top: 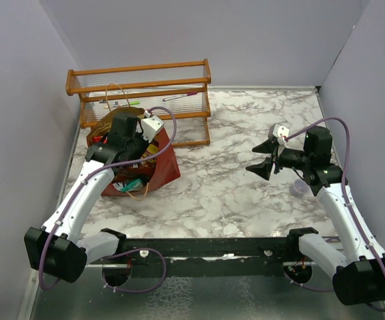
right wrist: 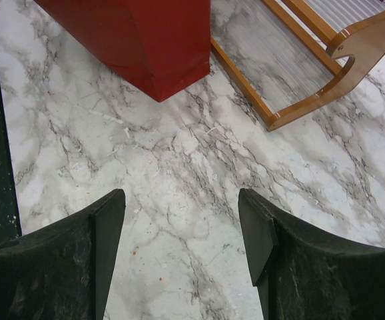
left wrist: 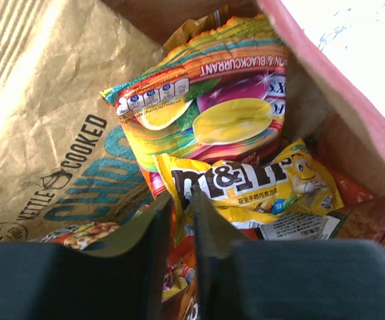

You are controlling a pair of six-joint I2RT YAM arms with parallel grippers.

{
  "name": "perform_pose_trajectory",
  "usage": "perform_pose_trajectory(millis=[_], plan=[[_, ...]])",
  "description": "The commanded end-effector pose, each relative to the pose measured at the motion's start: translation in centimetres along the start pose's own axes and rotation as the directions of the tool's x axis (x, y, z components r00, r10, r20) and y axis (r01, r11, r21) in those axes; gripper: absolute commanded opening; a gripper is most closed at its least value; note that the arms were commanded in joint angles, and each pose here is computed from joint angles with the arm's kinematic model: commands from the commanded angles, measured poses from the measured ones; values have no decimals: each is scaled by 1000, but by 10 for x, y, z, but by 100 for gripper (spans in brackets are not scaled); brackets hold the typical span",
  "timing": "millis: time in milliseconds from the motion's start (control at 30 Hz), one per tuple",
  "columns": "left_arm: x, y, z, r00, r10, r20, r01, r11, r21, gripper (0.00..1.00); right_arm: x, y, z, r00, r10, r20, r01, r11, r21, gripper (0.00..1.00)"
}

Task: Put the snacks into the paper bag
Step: Place the snack in the paper bag, then reset both arms

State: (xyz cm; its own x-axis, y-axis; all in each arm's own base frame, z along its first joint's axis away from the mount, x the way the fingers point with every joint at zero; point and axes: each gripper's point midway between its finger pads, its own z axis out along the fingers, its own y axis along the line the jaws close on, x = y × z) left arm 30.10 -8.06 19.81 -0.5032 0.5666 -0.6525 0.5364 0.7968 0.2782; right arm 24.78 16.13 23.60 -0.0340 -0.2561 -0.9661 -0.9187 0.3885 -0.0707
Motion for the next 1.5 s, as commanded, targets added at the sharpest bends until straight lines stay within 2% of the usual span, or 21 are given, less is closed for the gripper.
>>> perform_pose_trajectory(millis=[0,100,233,533,700,767,833,933,1100,1467], plan=[[6,12,-7,999,5,-40,-7,998,-58,31,0,-3,1,999,-34,2,34,999,15,69],[-4,17,-14,1000,5,-12,-6,997,-73,44,0,-3,1,999,-36,3,36,999,14,69],[-23,26,-24,998,-4,63,11,994,-109,56,0,-3,1,999,-33,3,33,999,14,69],[-54,47,-46,970,-57,234,103,976,-191,73,1,-7,1,1000,-26,-7,26,999,34,70],[-54,62,-59,939,-121,321,202,952,-232,79,9,-26,0,998,8,-57,-2,993,114,76],[-56,68,-68,925,-128,358,227,941,-252,83,11,-37,-2,997,13,-78,1,985,175,87],[-56,74,-75,914,-144,379,260,925,-277,86,15,-53,-7,994,31,-102,-3,965,262,100],[-52,90,-84,886,-194,421,349,877,-330,88,24,-81,-18,987,79,-143,-13,909,418,99],[-38,120,-102,848,-232,476,460,767,-447,99,24,-101,-29,983,123,-138,-30,844,535,99],[-33,125,-124,803,-246,542,519,736,-434,99,6,-124,-56,990,128,-61,-49,710,702,99]])
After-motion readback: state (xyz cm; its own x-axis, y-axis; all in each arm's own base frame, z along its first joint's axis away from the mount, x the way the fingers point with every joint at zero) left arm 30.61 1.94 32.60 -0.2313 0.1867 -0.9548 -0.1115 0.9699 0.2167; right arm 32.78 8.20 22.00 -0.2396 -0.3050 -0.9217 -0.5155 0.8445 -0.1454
